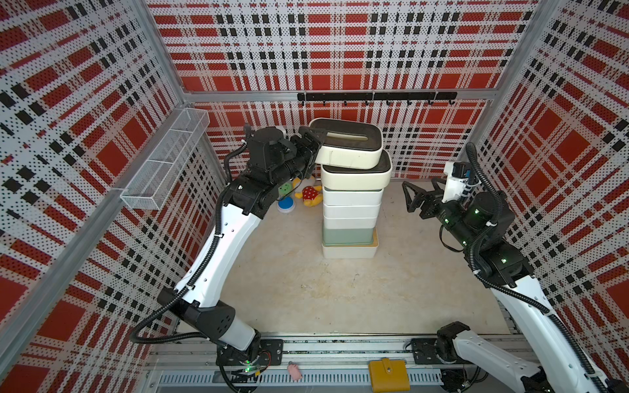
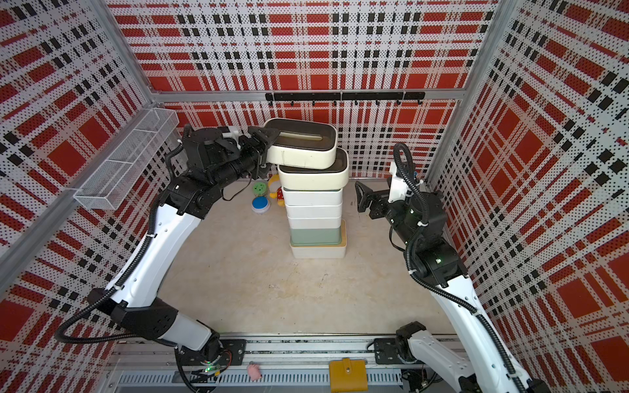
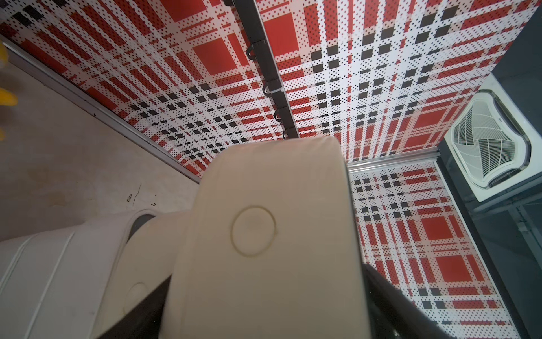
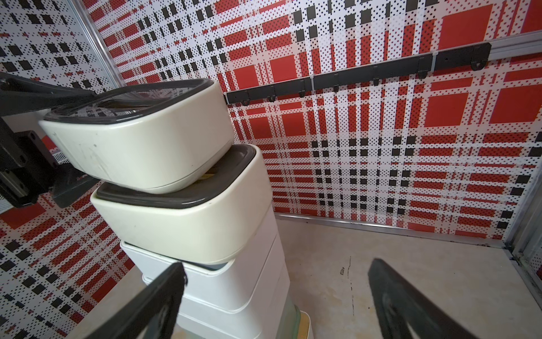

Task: Stack the tissue boxes
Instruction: Place the tissue box at the tissue box, then adjust the tissue box on the tissue box.

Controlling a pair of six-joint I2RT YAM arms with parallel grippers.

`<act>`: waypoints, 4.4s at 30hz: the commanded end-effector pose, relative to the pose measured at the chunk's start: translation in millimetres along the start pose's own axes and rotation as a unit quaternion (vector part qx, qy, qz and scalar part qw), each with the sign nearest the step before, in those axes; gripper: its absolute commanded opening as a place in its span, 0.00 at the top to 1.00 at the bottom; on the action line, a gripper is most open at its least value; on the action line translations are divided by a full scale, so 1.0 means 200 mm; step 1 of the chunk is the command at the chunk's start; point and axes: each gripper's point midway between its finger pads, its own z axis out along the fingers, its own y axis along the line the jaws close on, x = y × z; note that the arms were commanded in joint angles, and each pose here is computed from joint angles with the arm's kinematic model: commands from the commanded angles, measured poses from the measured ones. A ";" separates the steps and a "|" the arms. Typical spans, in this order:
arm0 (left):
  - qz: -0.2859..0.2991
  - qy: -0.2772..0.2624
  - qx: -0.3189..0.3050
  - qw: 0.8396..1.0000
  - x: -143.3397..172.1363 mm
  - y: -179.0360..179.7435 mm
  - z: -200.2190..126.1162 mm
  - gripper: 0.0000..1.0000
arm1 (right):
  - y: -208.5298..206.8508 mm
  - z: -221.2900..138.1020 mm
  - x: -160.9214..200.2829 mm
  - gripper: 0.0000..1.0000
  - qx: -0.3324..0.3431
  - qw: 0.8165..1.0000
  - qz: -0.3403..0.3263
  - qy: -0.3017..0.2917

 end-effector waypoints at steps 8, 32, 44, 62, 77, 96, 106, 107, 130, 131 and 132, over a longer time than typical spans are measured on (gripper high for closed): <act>0.018 -0.003 0.010 1.000 -0.02 -0.05 -0.04 0.06 | 0.01 0.01 -0.02 0.00 -0.006 1.000 0.002 -0.016; 0.033 0.005 -0.009 0.999 -0.02 0.01 0.00 0.01 | 0.01 0.02 -0.02 0.00 -0.008 1.000 0.003 -0.016; 0.033 0.002 -0.011 0.999 -0.04 0.02 -0.03 0.01 | 0.01 0.04 -0.01 0.00 -0.012 1.000 0.008 -0.013; 0.035 -0.004 -0.003 0.999 -0.09 0.05 -0.12 0.01 | 0.04 0.03 -0.05 0.00 -0.021 1.000 0.015 -0.016; 0.063 -0.030 -0.001 0.998 -0.17 0.02 -0.24 0.01 | 0.09 0.05 -0.16 0.00 -0.039 0.999 0.036 -0.015; 0.267 0.017 0.011 0.963 -0.22 -0.10 -0.20 0.01 | 0.33 0.23 -0.43 0.00 -0.137 0.979 0.149 0.028; 0.295 0.047 0.025 0.954 -0.20 -0.10 -0.09 0.01 | 0.43 0.37 -0.45 0.00 -0.190 0.959 0.203 0.057; 0.297 0.048 0.030 0.953 -0.20 -0.11 -0.08 0.01 | 0.43 0.39 -0.44 0.00 -0.191 0.957 0.208 0.061; 0.319 0.088 0.098 0.938 -0.01 -0.26 0.01 0.01 | 0.43 0.51 -0.36 0.00 -0.199 0.951 0.221 0.084; 0.319 0.088 0.099 0.938 -0.01 -0.26 0.01 0.01 | 0.43 0.51 -0.37 0.00 -0.199 0.951 0.221 0.082; 0.320 0.089 0.099 0.938 0.00 -0.26 0.00 0.01 | 0.43 0.51 -0.37 0.00 -0.198 0.952 0.220 0.082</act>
